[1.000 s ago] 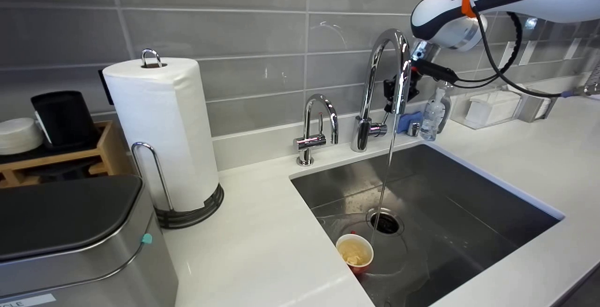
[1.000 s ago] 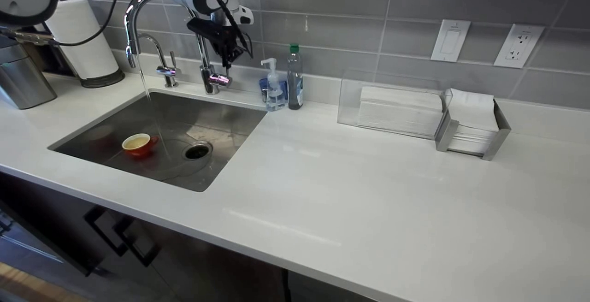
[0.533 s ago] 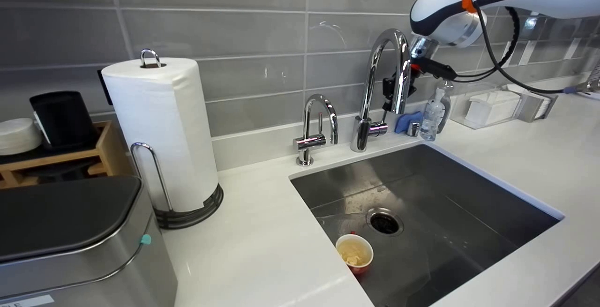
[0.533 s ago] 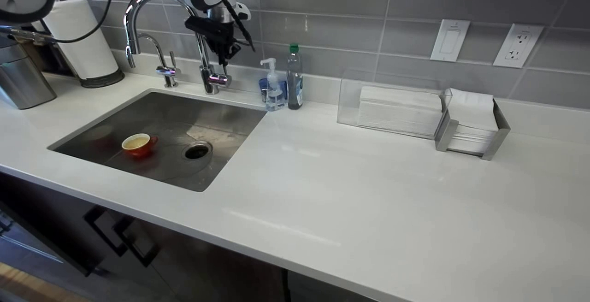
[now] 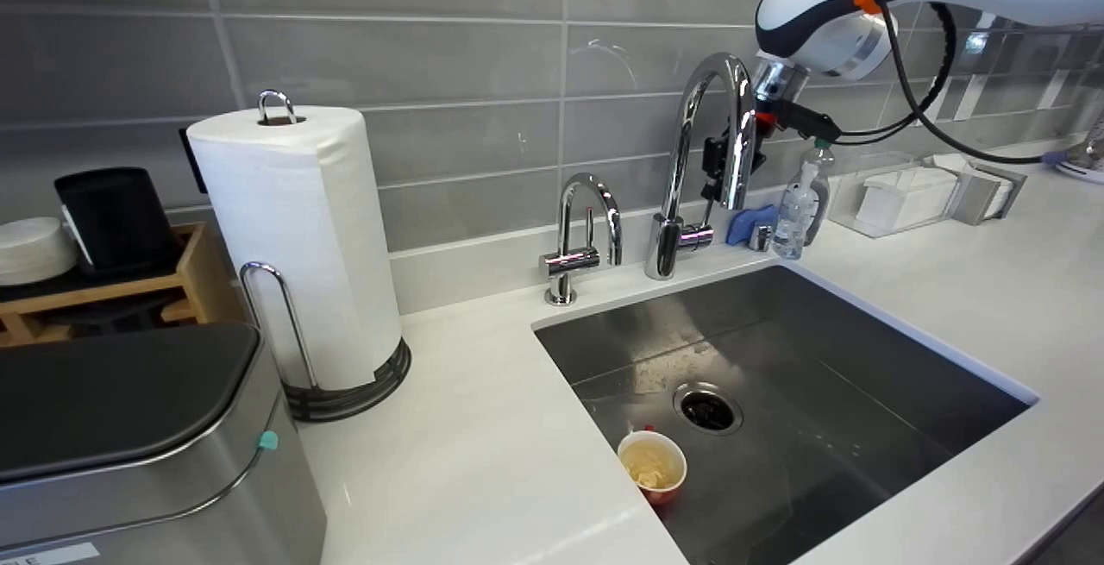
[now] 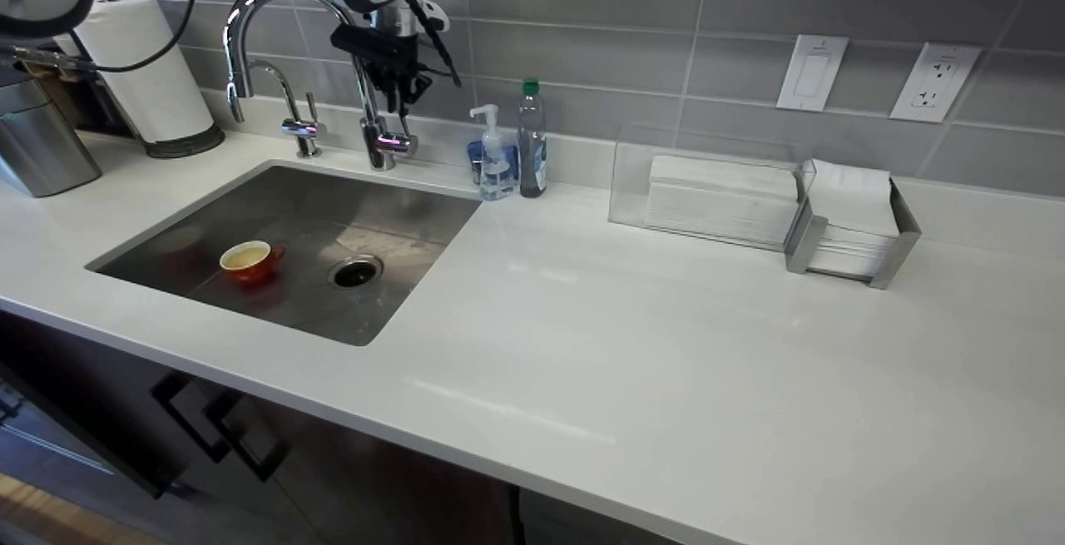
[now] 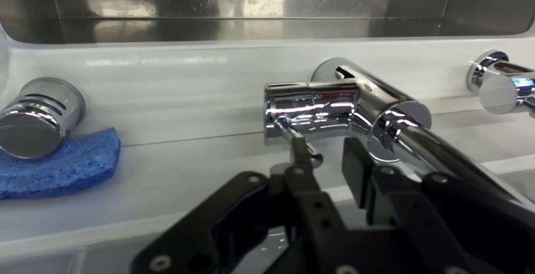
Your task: Open the tap and let it run for a bit and then close it using the tap faucet
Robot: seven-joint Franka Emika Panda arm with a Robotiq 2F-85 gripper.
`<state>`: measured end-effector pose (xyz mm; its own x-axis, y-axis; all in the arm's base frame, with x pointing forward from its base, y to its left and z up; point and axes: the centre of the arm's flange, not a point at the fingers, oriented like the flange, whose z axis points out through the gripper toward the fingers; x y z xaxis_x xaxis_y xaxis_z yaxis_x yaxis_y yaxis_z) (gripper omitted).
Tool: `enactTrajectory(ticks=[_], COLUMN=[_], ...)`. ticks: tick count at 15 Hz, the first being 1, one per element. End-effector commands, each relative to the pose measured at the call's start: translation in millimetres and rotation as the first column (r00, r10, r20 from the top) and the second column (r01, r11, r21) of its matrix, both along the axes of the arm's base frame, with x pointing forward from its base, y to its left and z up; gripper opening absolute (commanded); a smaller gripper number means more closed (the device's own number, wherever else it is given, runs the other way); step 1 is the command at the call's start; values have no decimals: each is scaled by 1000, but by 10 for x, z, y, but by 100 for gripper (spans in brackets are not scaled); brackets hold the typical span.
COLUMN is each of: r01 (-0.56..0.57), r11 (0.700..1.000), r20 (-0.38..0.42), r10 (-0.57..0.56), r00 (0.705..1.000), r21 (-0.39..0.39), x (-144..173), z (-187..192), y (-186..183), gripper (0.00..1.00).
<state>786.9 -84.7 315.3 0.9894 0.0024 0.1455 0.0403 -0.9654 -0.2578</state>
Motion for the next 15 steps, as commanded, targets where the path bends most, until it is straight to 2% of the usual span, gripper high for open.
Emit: enactTrajectory(ticks=[1, 4, 6, 10, 12, 15], r01=[-57, -73, -27, 122, 144, 118], r11=[990, 977, 988, 992, 987, 978], r20=[-29, -56, -102, -185, -252, -341], r10=[61, 85, 43, -118, -157, -172], r00=[998, 995, 994, 976, 955, 924], r21=[128, 200, 152, 13, -67, -173], x=[-128, -156, -203, -339, -466, -666], z=[326, 507, 610, 692, 705, 760], y=[363, 602, 605, 304, 144, -142], gripper=[58, 83, 99, 100, 100, 100])
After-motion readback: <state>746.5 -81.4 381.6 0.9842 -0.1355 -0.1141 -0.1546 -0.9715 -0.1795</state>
